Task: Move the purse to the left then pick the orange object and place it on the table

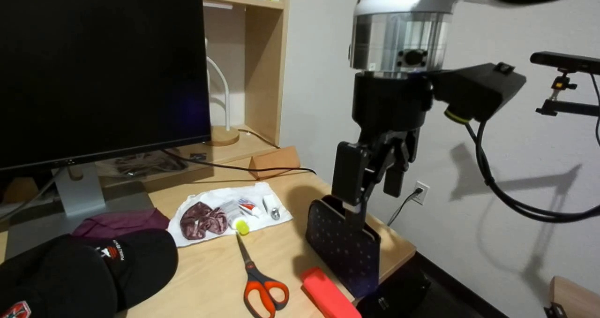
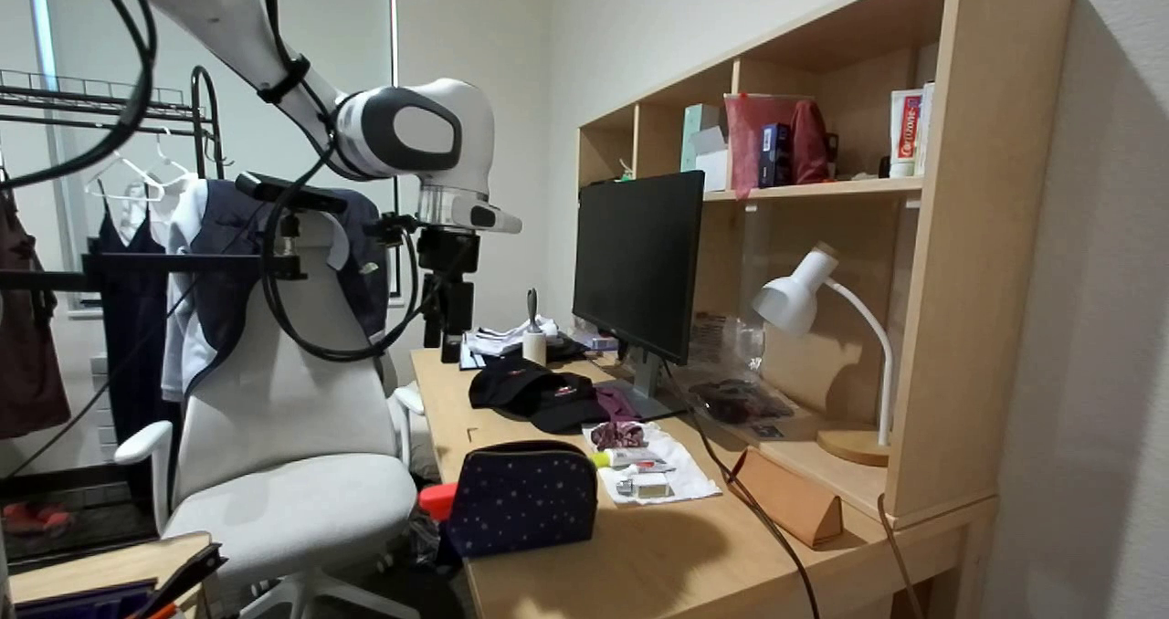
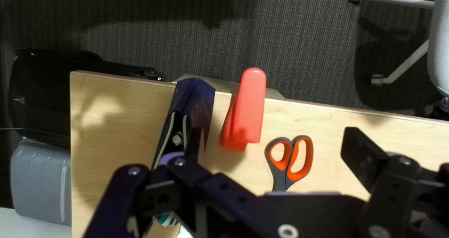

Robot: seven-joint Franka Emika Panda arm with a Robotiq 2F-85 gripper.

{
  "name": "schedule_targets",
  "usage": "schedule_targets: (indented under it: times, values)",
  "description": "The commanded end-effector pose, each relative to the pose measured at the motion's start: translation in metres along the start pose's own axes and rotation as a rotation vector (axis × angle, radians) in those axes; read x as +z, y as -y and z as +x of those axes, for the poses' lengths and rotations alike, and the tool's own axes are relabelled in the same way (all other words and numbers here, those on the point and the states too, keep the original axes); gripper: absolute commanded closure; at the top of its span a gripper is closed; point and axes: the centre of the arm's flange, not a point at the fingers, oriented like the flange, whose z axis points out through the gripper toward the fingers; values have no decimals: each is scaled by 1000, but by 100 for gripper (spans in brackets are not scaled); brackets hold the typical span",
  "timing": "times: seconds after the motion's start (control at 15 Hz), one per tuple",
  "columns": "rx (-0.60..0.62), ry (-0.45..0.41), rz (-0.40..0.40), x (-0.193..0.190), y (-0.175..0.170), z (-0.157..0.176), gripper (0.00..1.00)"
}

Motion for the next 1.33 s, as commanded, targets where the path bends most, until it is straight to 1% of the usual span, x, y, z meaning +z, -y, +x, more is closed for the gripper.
schedule_targets:
  times: [0.0,0.2,0.4,0.6,0.73,0.87,0.93,1.13,1.27]
  values:
    - [7,-6,-3,19,-6,7,0]
    - [38,-10,-14,40,-19,13,0]
    - [89,-32,-40,60,-33,22,0]
    - [109,-67,-38,73,-42,32,0]
    - [102,-93,-23,78,-44,40,0]
    - [118,-114,6,84,-43,48,0]
    - [125,-118,8,87,-43,51,0]
    - [145,-112,2,98,-44,56,0]
    - [158,-107,14,104,-44,58,0]
